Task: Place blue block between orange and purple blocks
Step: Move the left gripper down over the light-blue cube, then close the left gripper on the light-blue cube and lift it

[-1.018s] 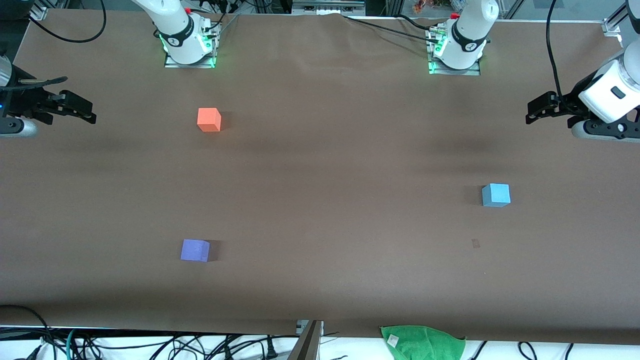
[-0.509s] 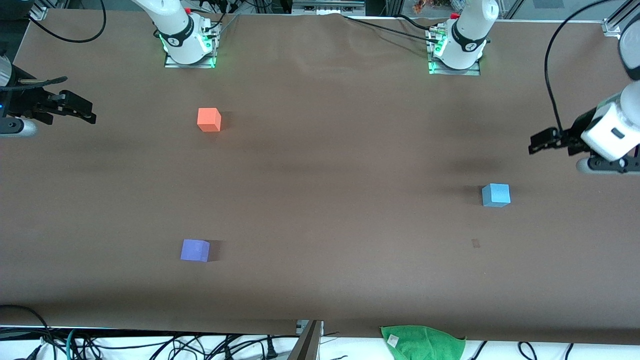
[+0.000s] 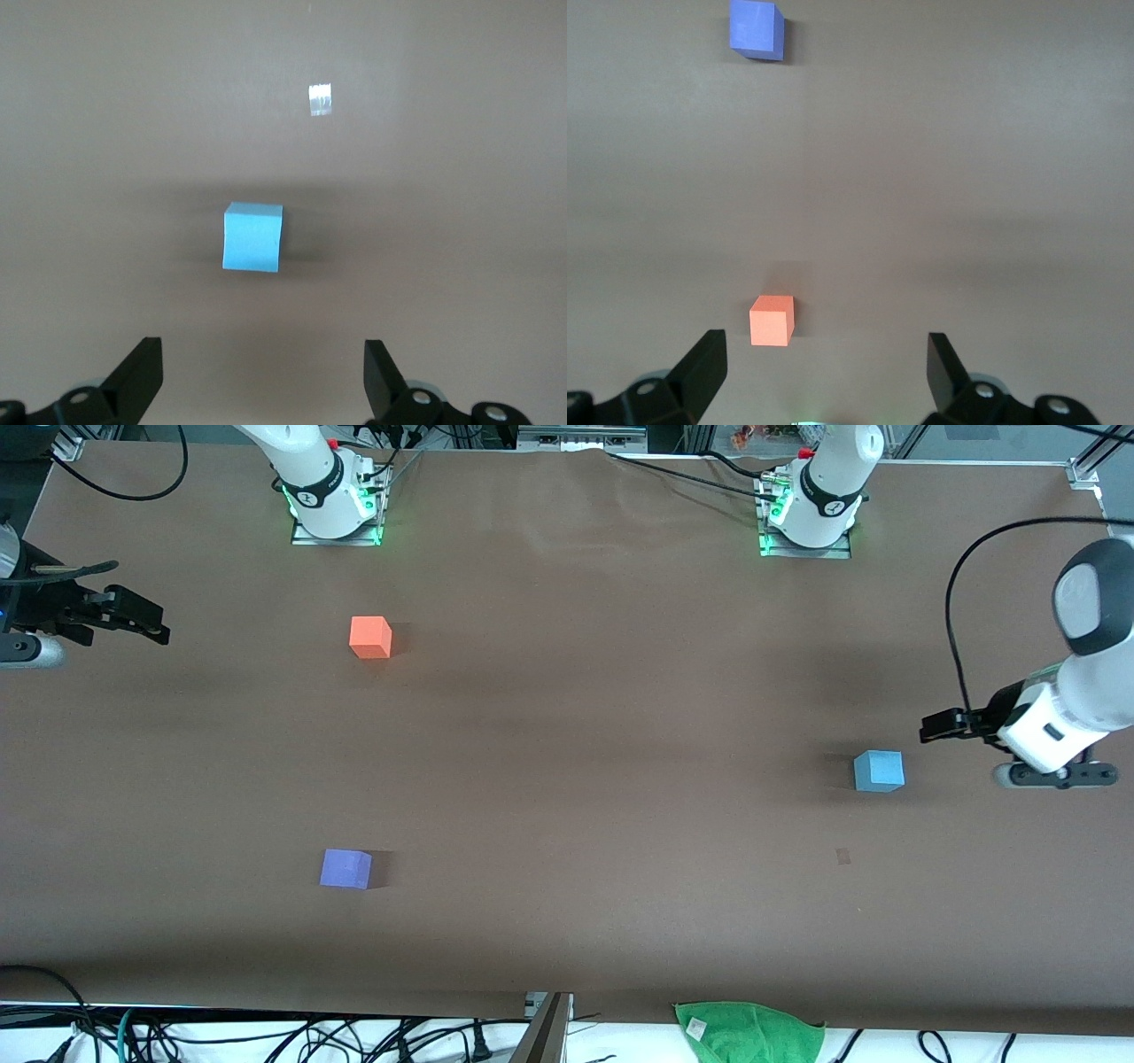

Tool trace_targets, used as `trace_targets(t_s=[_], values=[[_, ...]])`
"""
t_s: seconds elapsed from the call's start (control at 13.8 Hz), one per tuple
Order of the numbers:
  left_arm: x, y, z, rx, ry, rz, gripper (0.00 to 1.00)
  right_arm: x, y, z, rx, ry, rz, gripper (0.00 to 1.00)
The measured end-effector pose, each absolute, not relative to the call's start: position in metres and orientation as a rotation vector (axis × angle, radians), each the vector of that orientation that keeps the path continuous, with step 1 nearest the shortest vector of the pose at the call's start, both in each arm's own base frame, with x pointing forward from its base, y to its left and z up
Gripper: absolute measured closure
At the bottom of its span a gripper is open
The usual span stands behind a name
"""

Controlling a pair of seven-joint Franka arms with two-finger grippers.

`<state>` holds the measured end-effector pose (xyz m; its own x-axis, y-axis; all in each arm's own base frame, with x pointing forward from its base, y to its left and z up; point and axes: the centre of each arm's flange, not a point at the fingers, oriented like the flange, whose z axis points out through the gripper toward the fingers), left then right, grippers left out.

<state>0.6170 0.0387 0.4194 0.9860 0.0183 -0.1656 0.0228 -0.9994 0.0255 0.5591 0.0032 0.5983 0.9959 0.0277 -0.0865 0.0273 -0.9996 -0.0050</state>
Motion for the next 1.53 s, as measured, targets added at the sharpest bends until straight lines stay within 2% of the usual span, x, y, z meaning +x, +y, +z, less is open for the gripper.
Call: trace_targets(t_s=[0.36,0.87,1.53], values=[[0.611,0.054,0.346,3.054,-0.187,-0.428,0.0,0.559,0.003,0.598,-3.135,-0.043,0.136,0.0],[0.618,0.062,0.263,3.056,-0.244,-0.353,0.0,0.559,0.003,0.598,-3.135,-0.042,0.134,0.0],[0.606,0.063,0.223,3.08,-0.239,-0.245,0.0,0.559,0.003,0.598,-3.135,-0.041,0.135,0.0]])
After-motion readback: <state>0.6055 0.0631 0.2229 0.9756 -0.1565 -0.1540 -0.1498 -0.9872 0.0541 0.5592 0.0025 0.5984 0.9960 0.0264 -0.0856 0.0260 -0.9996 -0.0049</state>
